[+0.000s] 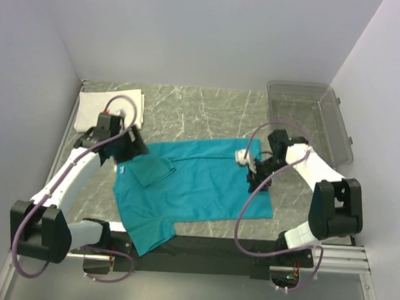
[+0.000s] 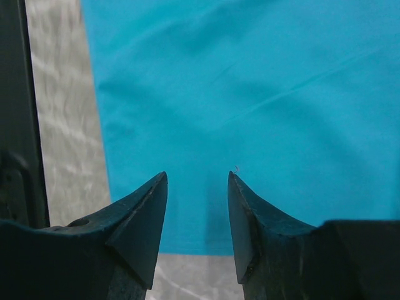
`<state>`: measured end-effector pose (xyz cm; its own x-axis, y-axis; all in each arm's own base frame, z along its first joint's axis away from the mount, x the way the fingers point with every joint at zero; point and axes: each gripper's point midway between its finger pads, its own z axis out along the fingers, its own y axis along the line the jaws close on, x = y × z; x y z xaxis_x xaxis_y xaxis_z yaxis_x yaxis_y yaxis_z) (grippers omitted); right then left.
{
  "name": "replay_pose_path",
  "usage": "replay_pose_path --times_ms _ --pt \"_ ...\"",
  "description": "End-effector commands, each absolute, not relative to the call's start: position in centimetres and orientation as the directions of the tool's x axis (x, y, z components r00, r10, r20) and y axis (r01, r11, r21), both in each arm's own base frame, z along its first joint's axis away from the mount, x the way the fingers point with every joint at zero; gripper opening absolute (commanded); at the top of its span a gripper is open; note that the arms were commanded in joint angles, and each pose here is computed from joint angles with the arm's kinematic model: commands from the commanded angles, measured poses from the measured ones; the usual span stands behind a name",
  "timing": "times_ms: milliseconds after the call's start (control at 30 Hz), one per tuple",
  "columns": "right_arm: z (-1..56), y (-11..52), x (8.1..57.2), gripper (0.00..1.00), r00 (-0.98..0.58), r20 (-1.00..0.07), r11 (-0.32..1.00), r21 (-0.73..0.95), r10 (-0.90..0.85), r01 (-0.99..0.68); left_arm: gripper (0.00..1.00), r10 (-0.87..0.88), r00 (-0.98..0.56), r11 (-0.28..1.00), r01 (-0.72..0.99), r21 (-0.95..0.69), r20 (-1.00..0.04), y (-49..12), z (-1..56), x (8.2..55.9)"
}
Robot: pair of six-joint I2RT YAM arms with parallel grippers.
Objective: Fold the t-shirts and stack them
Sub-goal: Fold the tshirt
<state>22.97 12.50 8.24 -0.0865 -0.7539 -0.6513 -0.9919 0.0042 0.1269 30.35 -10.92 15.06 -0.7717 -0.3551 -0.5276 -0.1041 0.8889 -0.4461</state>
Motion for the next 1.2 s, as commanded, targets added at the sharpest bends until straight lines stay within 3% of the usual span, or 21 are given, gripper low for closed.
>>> replay_pose_path --times_ms 0,133,233,367,433,567,667,733,900,1167 --pt "6.6 10.6 19.9 0.51 0.069 -0.569 -0.129 0.067 -0.820 -0.989 0.75 -0.602 -0.771 0.756 -0.469 -0.456 -0.206 -9.6 11.0 24.0" --pt "5.4 9.9 19.4 0.51 0.032 -0.482 -0.080 0.080 -0.875 -0.994 0.72 -0.697 -0.711 0.663 -0.588 -0.464 -0.094 -9.8 10.1 19.4" --pt "5.0 10.1 18.6 0.52 0.014 -0.462 -0.069 0.101 -0.887 -0.992 0.72 -0.749 -0.662 0.625 -0.692 -0.362 -0.027 -8.8 9.0 16.1" --pt "4.9 11.1 21.7 0.51 -0.063 -0.472 0.056 0.029 -0.879 -0.998 0.74 -0.760 -0.639 0.645 -0.723 -0.246 -0.117 -6.2 8.7 15.7" --pt "5.8 11.9 23.9 0.50 -0.187 -0.500 0.199 0.031 -0.845 -0.980 0.76 -0.757 -0.627 0.652 -0.708 -0.273 -0.182 -5.7 9.8 17.7" --pt "8.8 14.6 28.6 0.49 -0.321 -0.616 0.365 0.059 -0.719 -0.929 0.80 -0.657 -0.577 0.754 -0.493 -0.434 -0.486 -4.2 13.5 27.0" --pt "10.0 16.0 31.8 0.47 -0.455 -0.631 0.484 0.141 -0.629 -0.864 0.74 -0.626 -0.561 0.780 -0.458 -0.427 -0.542 -2.0 14.1 32.2" --pt "11.2 16.5 34.3 0.47 -0.513 -0.647 0.564 0.152 -0.564 -0.812 0.61 -0.608 -0.607 0.794 -0.450 -0.408 -0.512 -1.3 13.1 35.3" --pt "10.7 16.2 38.0 0.44 -0.637 -0.627 0.675 0.230 -0.449 -0.702 0.47 -0.501 -0.698 0.859 -0.331 -0.391 -0.511 -0.9 10.8 40.3" --pt "10.0 15.2 40.0 0.44 -0.686 -0.603 0.708 0.267 -0.407 -0.654 0.44 -0.387 -0.767 0.920 -0.280 -0.275 -0.512 1.6 8.0 43.4"
